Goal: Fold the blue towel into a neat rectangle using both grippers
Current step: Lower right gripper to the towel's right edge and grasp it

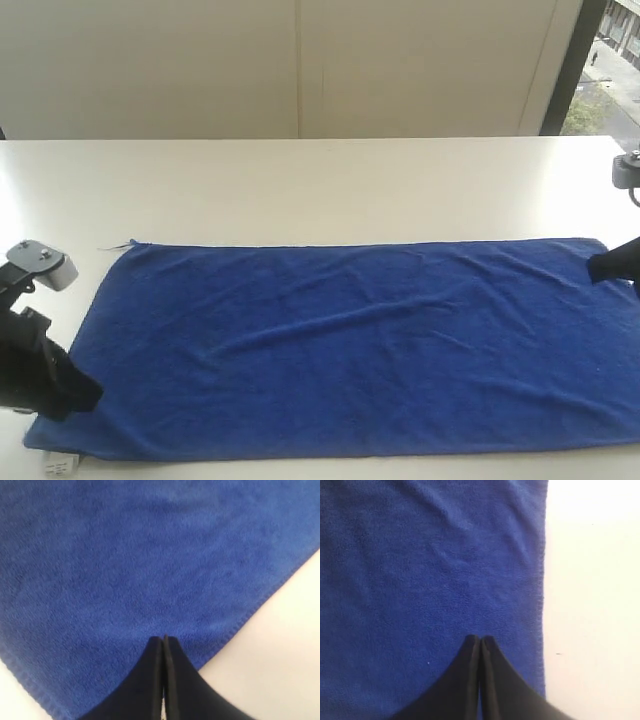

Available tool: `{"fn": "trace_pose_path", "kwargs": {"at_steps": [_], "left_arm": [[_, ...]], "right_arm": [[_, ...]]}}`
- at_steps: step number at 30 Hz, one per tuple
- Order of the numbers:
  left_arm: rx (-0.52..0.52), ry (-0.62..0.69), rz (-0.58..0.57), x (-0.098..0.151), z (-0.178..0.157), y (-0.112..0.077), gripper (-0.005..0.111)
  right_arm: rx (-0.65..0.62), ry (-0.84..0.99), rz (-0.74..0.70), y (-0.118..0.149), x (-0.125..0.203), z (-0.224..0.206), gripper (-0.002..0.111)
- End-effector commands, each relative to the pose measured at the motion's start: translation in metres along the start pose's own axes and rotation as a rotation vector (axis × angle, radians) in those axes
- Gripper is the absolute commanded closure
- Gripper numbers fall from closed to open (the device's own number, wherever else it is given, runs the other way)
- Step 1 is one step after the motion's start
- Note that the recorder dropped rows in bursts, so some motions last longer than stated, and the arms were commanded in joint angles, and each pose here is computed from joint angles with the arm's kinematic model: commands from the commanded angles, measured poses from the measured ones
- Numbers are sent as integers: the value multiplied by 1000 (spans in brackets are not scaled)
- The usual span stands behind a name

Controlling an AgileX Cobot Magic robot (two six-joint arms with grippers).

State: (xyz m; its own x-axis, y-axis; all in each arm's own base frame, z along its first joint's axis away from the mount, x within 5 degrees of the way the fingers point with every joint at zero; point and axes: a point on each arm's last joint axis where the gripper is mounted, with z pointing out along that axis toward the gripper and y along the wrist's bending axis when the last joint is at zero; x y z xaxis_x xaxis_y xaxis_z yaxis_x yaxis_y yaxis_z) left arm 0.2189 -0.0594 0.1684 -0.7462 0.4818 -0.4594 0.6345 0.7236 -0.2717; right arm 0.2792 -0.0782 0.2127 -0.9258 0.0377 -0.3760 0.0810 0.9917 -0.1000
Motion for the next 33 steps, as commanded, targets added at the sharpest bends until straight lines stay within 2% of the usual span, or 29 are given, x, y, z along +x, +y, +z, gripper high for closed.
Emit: {"fn": "trace_pose_path", "kwargs": {"at_steps": [1, 11, 16, 20, 23, 27, 29, 33], "left_arm": [[37, 64, -11, 13, 10, -2, 107], [36, 198, 26, 41, 22, -2, 107], [-11, 300, -28, 53, 20, 1, 107], [38, 234, -8, 26, -3, -6, 107], [5, 154, 11, 13, -16, -9, 107], [-49, 8, -24, -3, -27, -10, 107], [-29, -80, -63, -15, -36, -15, 107], [34, -105, 18, -17, -50, -30, 107]], "right_arm": [[-31, 3, -1, 3, -2, 9, 108], [-59, -11, 0, 6, -4, 9, 108], [-101, -26, 7, 10, -5, 8, 108], [-103, -28, 8, 9, -7, 7, 108], [-107, -29, 15, 10, -7, 7, 108], [-106, -33, 1, 10, -7, 7, 108], [-95, -59, 9, 7, -10, 8, 108], [-81, -39, 65, -9, -14, 21, 108]]}}
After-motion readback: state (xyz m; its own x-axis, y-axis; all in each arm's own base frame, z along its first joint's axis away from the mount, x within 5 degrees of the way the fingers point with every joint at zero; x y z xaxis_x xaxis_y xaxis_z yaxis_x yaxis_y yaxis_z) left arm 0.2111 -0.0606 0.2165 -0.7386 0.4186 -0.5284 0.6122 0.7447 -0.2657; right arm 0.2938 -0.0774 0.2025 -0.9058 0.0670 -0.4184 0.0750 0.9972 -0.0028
